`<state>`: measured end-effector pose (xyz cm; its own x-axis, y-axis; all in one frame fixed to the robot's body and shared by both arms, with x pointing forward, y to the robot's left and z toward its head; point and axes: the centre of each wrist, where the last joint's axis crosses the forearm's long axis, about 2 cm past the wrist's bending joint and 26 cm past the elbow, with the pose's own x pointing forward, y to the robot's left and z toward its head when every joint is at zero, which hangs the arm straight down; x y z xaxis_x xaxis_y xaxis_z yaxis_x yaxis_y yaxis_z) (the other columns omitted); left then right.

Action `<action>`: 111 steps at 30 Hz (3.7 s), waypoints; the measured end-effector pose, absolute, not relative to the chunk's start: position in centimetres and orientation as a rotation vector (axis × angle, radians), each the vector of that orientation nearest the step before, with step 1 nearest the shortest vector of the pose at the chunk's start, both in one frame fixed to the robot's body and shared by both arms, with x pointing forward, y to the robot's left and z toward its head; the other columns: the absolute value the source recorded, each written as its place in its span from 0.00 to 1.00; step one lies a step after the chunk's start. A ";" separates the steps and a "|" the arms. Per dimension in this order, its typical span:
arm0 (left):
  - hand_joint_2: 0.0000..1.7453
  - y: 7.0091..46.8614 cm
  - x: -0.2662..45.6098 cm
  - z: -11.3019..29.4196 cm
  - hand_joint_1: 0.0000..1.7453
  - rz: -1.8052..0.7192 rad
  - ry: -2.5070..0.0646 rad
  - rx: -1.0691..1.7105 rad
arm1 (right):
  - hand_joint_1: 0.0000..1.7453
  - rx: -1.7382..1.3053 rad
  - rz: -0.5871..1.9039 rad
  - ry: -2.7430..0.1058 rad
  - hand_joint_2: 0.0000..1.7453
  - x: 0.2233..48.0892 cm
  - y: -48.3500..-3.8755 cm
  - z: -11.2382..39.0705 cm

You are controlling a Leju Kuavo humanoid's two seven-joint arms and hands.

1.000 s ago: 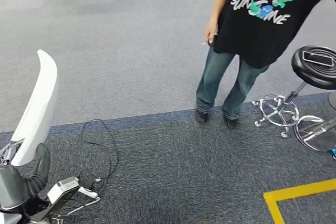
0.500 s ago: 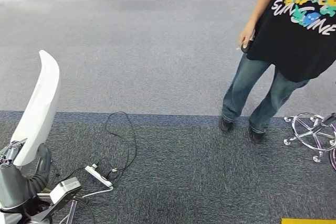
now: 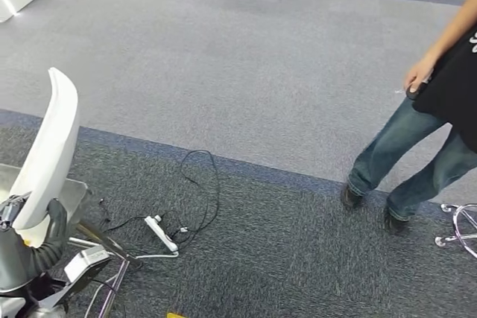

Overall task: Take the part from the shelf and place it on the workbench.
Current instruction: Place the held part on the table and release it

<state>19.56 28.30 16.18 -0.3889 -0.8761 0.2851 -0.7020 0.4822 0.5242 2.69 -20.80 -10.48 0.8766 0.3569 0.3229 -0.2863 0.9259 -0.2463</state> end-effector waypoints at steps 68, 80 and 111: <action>1.00 27.1 20.2 16.5 1.00 -0.485 -2.210 1.299 | 0.00 -0.168 0.317 -0.373 1.00 1.5 -21.2 -10.7; 1.00 27.1 20.3 16.6 1.00 -0.479 -2.206 1.298 | 0.00 -0.166 0.328 -0.371 1.00 1.3 -21.2 -10.7; 1.00 27.0 20.5 16.6 1.00 -0.482 -2.208 1.291 | 0.00 -0.163 0.323 -0.387 1.00 1.6 -21.3 -10.7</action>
<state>20.51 26.95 16.62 -0.4013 -0.8770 0.2643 -0.6871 0.4791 0.5462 1.57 -21.27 -10.66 0.8759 0.3386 0.3438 -0.2771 0.9362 -0.2161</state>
